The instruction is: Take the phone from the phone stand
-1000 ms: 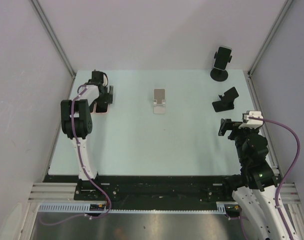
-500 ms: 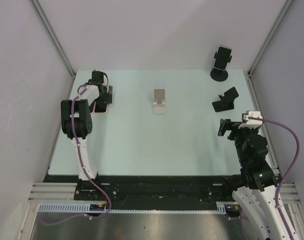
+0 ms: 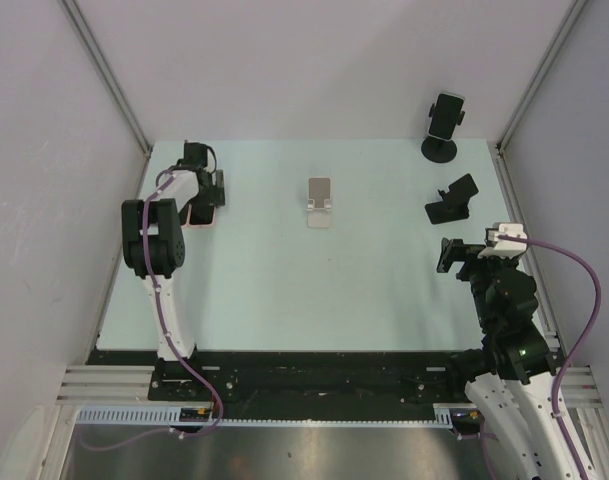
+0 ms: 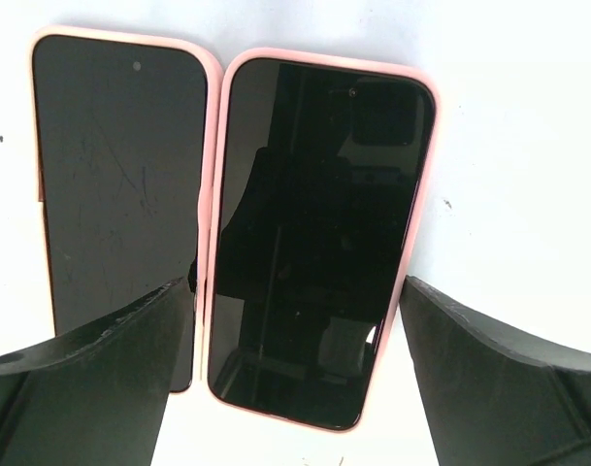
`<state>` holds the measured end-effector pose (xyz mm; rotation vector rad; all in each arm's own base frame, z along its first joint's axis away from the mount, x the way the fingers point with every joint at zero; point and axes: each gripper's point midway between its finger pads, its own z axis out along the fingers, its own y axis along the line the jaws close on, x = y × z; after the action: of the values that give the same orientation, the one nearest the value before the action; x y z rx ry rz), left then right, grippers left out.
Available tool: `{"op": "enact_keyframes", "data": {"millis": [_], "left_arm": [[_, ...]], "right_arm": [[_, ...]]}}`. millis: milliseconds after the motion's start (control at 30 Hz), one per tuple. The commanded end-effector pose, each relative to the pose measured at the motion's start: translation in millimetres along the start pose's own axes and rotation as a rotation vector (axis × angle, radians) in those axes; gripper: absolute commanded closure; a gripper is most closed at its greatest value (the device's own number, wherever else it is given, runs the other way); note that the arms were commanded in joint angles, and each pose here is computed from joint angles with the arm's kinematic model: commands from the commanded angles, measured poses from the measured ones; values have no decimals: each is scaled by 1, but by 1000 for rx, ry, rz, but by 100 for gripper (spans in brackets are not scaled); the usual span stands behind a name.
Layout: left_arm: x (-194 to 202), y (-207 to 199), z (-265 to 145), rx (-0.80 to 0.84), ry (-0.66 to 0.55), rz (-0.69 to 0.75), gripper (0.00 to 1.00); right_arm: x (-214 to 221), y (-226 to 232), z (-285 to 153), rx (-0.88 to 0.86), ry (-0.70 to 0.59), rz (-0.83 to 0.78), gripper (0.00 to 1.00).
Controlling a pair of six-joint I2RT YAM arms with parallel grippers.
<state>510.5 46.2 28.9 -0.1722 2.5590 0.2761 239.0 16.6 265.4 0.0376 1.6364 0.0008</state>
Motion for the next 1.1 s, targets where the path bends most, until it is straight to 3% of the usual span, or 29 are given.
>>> {"op": "enact_keyframes", "data": {"millis": [0,400,533,700,733,833,1067], "left_arm": [[-16,10,-19,-20,-53,-52,1],[-28,-5,-62,110,-113,-96,0],[-51,-8,-118,196,-218,-140,0],[-52,-18,-183,306,-313,-153,0],[-58,-17,-212,342,-370,-158,0],[-41,-36,-256,450,-414,-144,0],[15,-48,-300,532,-471,-47,0]], "right_arm": [[-14,2,-1,-9,-54,16,2],[-16,3,-2,-18,-57,17,2],[-20,8,2,-23,-16,70,2],[-4,15,24,22,132,194,0],[-1,14,29,40,152,209,0],[10,13,45,101,228,260,0],[24,-5,100,169,265,435,3]]}}
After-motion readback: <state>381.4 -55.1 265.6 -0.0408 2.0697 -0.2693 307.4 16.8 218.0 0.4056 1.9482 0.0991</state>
